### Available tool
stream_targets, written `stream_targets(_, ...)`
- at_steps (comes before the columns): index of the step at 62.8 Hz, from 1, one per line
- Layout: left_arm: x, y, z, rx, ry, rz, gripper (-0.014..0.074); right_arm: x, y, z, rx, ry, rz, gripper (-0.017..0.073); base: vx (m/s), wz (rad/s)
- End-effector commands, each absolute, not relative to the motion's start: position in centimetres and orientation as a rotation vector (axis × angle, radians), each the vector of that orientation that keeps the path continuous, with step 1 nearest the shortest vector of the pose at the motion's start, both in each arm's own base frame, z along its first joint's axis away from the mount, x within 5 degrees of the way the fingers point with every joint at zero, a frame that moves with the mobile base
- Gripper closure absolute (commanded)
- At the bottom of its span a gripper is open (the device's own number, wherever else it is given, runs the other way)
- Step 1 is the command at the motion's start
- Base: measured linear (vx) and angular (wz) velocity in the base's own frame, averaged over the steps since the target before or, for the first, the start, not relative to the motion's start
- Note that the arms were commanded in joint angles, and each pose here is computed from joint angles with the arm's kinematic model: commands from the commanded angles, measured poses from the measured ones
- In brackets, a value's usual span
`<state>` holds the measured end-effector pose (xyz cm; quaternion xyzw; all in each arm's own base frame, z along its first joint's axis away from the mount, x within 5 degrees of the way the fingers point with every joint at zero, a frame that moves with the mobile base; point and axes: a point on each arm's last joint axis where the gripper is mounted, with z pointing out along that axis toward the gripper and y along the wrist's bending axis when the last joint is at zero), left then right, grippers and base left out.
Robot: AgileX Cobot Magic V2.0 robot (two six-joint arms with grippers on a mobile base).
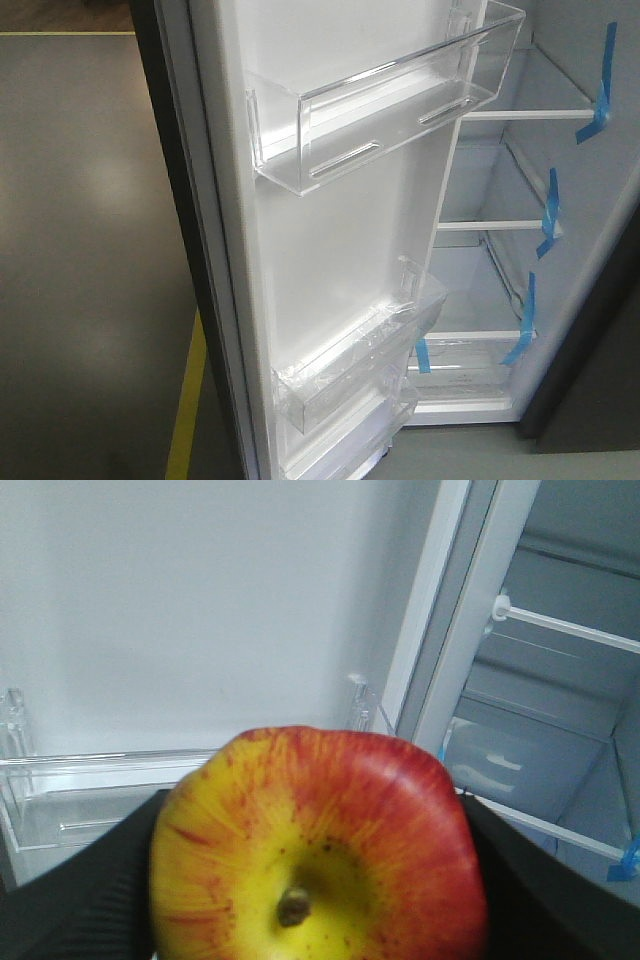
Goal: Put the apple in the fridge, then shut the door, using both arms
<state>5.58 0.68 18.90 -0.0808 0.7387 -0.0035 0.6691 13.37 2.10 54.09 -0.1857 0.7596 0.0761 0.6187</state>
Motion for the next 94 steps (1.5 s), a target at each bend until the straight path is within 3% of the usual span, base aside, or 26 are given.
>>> stream_targets(1,5.65,0.54,18.72,-0.168,1.603,-0.030,0.0600,12.93,2.13,55.51,-0.396,1.644,0.164,0.0536,0.00,0.00)
stream_targets(94,5.65,0.54,18.72,-0.168,1.603,-0.030,0.0600,12.93,2.14,55.52,-0.395,1.643,0.165,0.0536,0.00,0.00)
